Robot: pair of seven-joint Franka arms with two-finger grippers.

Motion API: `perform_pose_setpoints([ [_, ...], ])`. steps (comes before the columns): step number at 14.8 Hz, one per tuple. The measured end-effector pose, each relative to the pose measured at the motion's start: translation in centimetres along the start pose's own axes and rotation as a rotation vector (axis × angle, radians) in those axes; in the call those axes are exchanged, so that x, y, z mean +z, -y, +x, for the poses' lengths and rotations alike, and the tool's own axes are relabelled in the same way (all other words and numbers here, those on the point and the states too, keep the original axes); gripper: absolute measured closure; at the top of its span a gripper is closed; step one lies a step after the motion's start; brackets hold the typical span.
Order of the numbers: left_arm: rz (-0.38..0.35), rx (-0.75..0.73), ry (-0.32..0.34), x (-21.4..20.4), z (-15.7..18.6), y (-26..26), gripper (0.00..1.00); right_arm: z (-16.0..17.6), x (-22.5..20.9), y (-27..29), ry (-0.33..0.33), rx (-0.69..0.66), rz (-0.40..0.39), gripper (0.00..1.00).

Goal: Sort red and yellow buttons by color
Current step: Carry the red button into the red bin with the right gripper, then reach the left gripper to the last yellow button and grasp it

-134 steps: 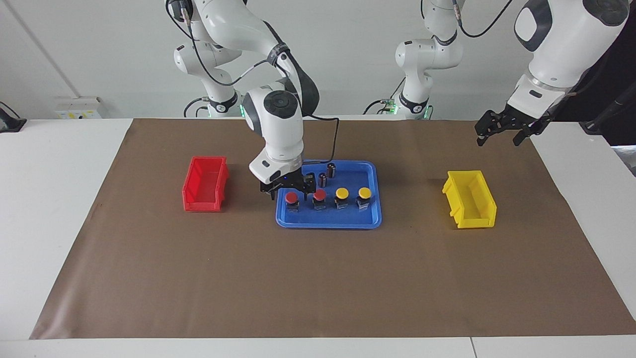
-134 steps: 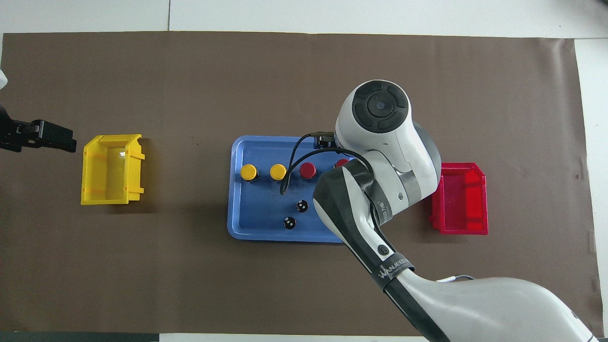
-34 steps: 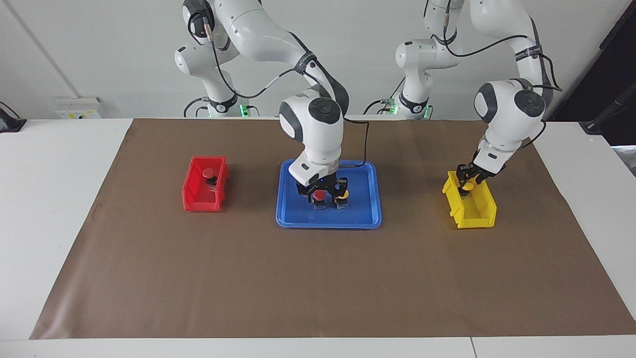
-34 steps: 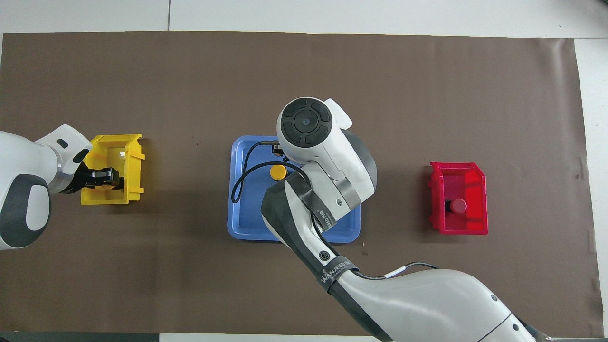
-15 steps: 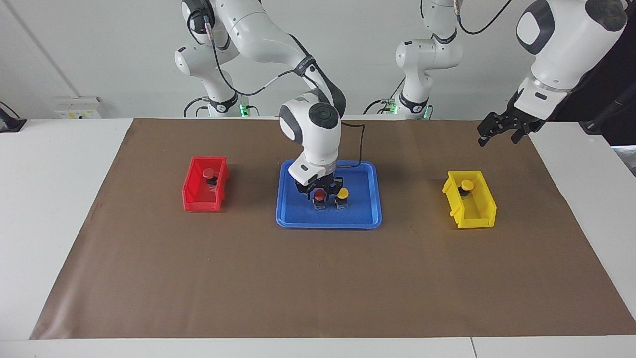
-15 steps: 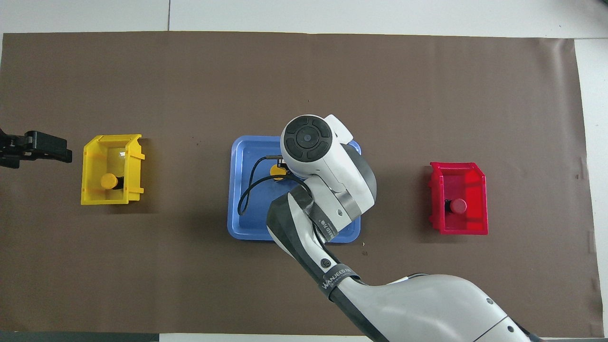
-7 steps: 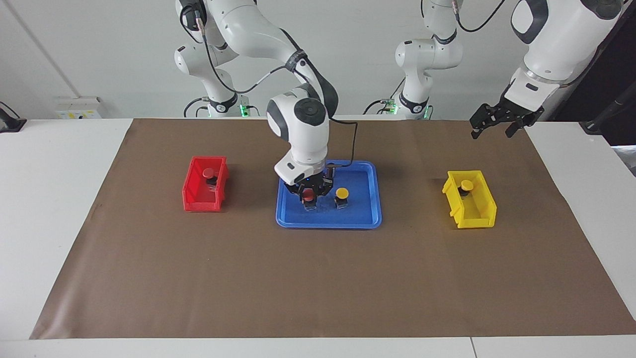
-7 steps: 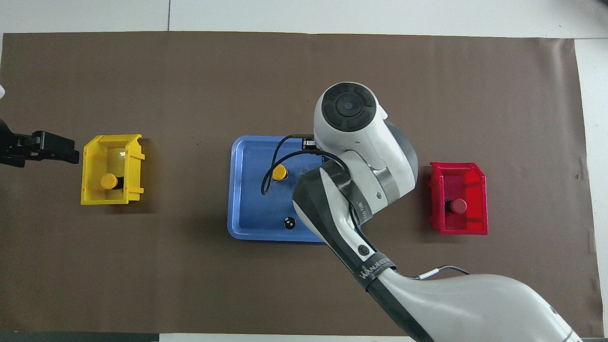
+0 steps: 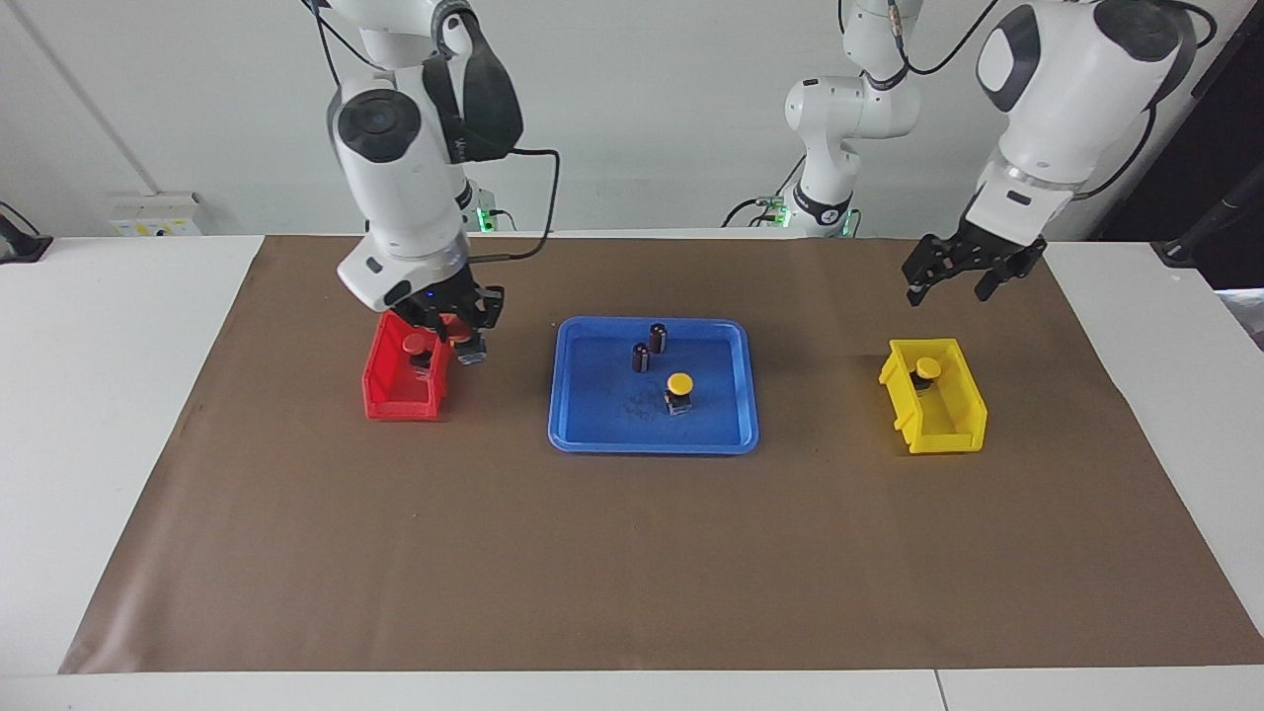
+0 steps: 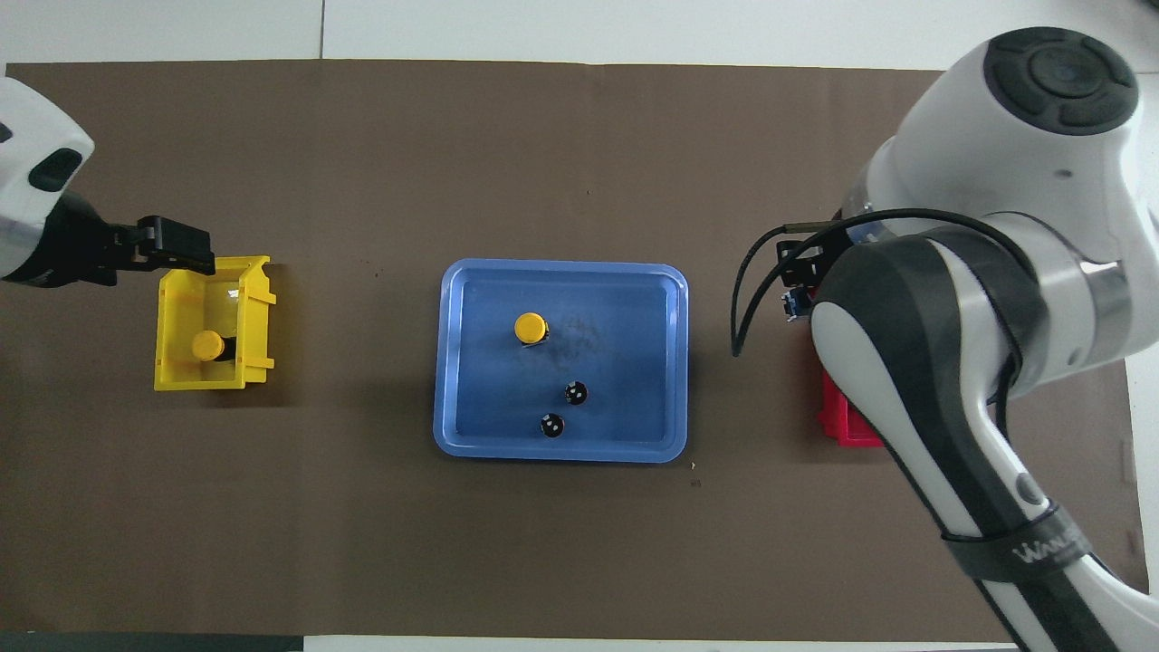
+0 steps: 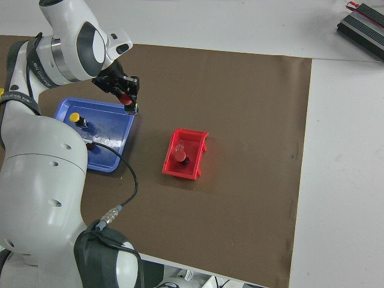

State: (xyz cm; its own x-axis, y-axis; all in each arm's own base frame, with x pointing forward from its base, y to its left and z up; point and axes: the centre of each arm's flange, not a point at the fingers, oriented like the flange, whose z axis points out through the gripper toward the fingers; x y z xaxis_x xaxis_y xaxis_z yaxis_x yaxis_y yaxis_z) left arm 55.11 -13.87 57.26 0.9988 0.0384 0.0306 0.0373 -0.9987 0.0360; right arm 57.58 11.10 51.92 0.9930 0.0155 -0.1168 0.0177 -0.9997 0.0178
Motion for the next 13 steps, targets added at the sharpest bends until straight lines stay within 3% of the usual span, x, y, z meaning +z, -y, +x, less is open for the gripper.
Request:
perform_pose_setpoints([
  [4,-0.008,-0.080,0.005,7.1,-0.9,-12.0,0.00,-0.1,4.5,-7.9,-0.002,-0.035,0.020,0.58],
  [8,-0.018,-0.118,0.006,14.2,-3.5,-21.4,0.00,-1.7,9.4,-9.0,-0.052,-0.040,0.026,0.58],
  [13,0.006,-0.104,0.038,19.4,-6.1,-25.8,0.00,-3.2,12.1,-8.9,-0.074,-0.043,0.029,0.58],
])
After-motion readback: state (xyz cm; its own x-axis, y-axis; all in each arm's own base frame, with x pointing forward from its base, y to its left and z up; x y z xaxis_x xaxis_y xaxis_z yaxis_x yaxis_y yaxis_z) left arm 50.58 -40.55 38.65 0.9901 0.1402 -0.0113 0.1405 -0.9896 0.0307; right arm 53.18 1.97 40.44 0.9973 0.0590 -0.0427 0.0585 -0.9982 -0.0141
